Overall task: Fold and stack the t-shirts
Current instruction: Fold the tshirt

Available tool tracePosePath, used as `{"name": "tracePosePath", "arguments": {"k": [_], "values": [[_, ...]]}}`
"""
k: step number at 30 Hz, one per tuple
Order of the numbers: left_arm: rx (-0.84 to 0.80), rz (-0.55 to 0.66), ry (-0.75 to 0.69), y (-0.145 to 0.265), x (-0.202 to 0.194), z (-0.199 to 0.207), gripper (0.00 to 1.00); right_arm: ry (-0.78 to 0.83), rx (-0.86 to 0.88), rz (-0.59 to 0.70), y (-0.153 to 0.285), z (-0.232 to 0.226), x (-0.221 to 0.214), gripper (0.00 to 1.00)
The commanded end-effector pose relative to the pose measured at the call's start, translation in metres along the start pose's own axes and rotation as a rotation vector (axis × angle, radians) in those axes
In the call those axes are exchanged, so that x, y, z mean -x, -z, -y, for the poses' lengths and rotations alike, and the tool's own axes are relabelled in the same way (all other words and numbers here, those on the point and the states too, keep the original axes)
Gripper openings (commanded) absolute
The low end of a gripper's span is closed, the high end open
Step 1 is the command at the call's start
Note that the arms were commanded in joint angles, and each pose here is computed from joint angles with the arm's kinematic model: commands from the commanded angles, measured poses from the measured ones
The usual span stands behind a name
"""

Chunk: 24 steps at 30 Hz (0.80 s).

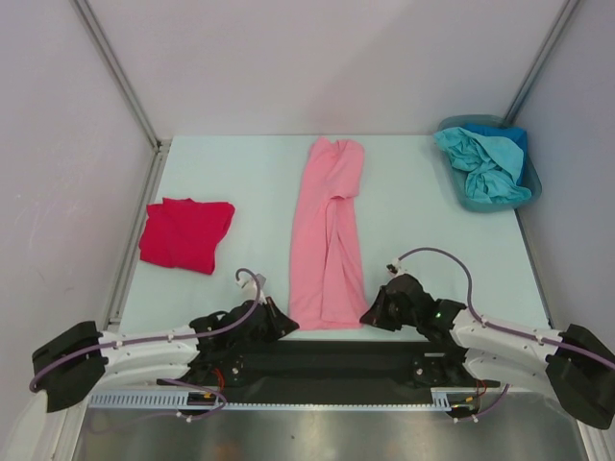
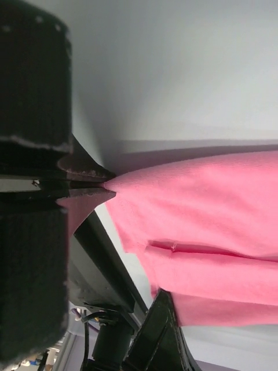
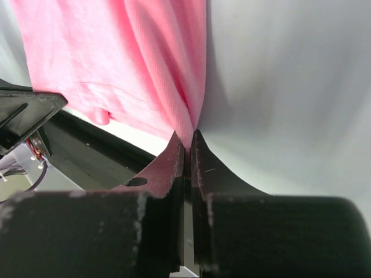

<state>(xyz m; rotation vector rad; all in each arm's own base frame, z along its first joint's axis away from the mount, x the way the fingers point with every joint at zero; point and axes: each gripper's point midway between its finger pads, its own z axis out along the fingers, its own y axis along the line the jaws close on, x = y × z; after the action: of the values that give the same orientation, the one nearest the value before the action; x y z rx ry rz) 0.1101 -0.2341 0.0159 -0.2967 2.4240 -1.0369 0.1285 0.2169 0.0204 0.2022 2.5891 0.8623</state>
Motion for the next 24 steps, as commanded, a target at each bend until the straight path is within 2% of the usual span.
{"name": "tracePosePath", "arguments": {"k": [1, 9, 16, 24], "values": [[0.070, 0.031, -0.049, 0.006, 0.006, -0.014, 0.01, 0.009, -0.032, 0.016, 0.005, 0.008, 0.002, 0.00], [0.024, 0.128, -0.107, 0.020, 0.038, 0.028, 0.01, 0.032, -0.003, 0.061, 0.009, -0.011, 0.018, 0.00], [0.018, 0.136, -0.149, 0.012, 0.046, 0.050, 0.01, 0.040, 0.042, 0.073, 0.007, -0.036, 0.030, 0.00], [0.024, 0.187, -0.193, 0.011, 0.070, 0.072, 0.01, 0.058, 0.079, 0.133, 0.013, -0.065, 0.076, 0.00]]}}
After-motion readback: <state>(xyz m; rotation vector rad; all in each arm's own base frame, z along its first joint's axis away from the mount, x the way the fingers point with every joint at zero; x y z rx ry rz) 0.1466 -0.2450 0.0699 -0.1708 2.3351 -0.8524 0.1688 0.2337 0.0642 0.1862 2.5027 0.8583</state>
